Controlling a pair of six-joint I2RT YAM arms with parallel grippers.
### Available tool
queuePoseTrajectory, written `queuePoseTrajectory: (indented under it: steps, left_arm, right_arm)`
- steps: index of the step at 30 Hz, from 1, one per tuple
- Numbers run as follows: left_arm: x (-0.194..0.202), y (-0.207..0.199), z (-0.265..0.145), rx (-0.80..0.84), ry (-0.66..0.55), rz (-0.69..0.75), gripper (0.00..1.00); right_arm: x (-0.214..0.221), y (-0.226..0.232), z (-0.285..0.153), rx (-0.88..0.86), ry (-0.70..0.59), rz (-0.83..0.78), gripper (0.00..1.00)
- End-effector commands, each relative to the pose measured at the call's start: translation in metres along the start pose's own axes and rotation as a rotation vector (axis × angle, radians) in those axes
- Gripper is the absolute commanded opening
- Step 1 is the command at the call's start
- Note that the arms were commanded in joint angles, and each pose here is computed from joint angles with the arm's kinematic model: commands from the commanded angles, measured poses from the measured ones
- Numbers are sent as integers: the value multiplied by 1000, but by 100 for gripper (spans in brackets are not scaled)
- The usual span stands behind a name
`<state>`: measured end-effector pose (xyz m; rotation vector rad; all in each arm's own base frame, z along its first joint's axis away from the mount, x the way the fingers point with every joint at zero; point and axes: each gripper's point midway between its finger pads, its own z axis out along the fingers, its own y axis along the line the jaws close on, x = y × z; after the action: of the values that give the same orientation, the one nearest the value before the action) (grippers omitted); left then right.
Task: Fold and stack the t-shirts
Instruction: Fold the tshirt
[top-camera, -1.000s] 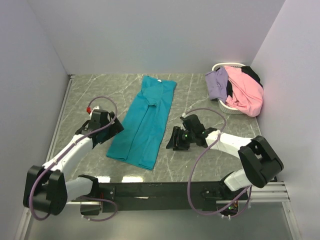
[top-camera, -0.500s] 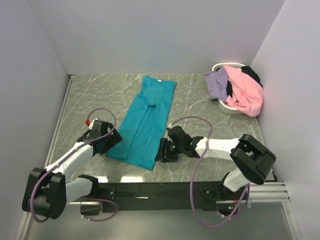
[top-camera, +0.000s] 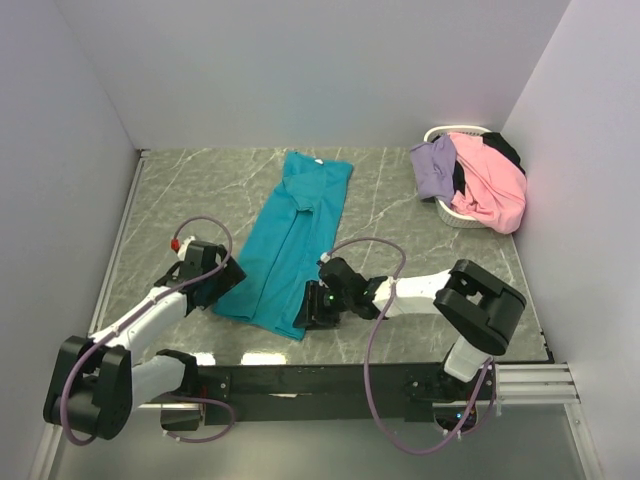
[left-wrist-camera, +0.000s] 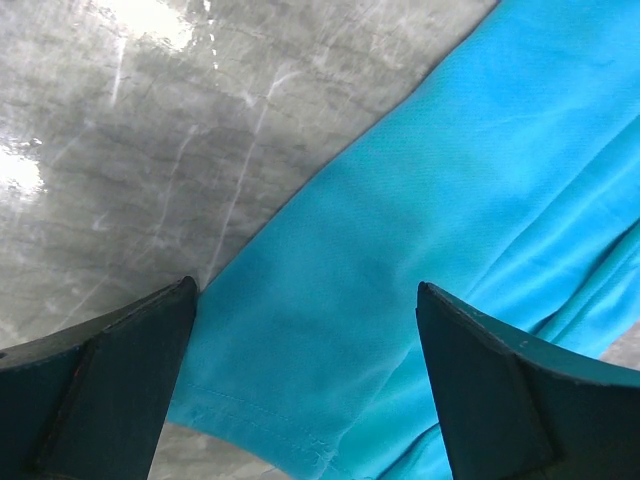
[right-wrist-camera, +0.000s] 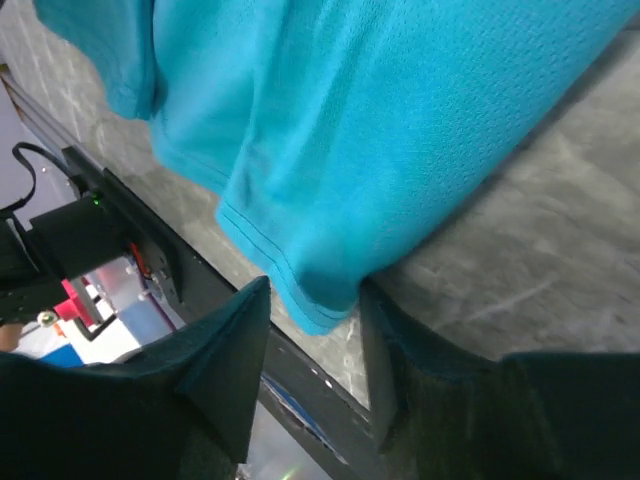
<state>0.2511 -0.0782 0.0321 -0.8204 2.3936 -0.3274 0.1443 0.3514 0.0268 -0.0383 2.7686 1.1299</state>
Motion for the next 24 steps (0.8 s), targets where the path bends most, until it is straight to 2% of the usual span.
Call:
queuePoseTrajectory:
  steps: [1, 2, 3, 4, 5, 6, 7, 8, 10, 11, 24]
  left_arm:
    - [38, 18, -1, -23, 106, -17, 91]
    - [42, 20, -2, -23, 116, -16, 86]
    - [44, 19, -3, -10, 119, -26, 82]
    - [48, 19, -5, -6, 126, -24, 69]
    - [52, 20, -6, 0, 135, -18, 59]
    - [52, 16, -8, 18, 135, -24, 54]
    - [54, 15, -10, 17, 140, -22, 34]
    - [53, 11, -13, 28, 135, -23, 23]
    - [57, 14, -16, 8, 145, -19, 5]
    - [58, 14, -18, 8, 149, -19, 1]
    - [116, -17, -40, 102, 304, -15, 1]
  right_arm:
    - [0, 10, 6, -30, -2, 2, 30]
    - [1, 7, 5, -18, -2, 6, 23]
    - [0, 6, 4, -13, -8, 3, 8]
    - [1, 7, 1, -15, -13, -2, 3]
    - [0, 2, -1, 8, -21, -1, 0]
    - [0, 0, -3, 17, -28, -4, 0]
    - [0, 0, -8, 18, -38, -9, 0]
    - [-1, -5, -11, 45, -50, -7, 0]
    - [-2, -9, -18, 63, -70, -15, 0]
    - [-2, -14, -21, 87, -79, -14, 0]
    - [16, -72, -62, 283, -139, 37, 0]
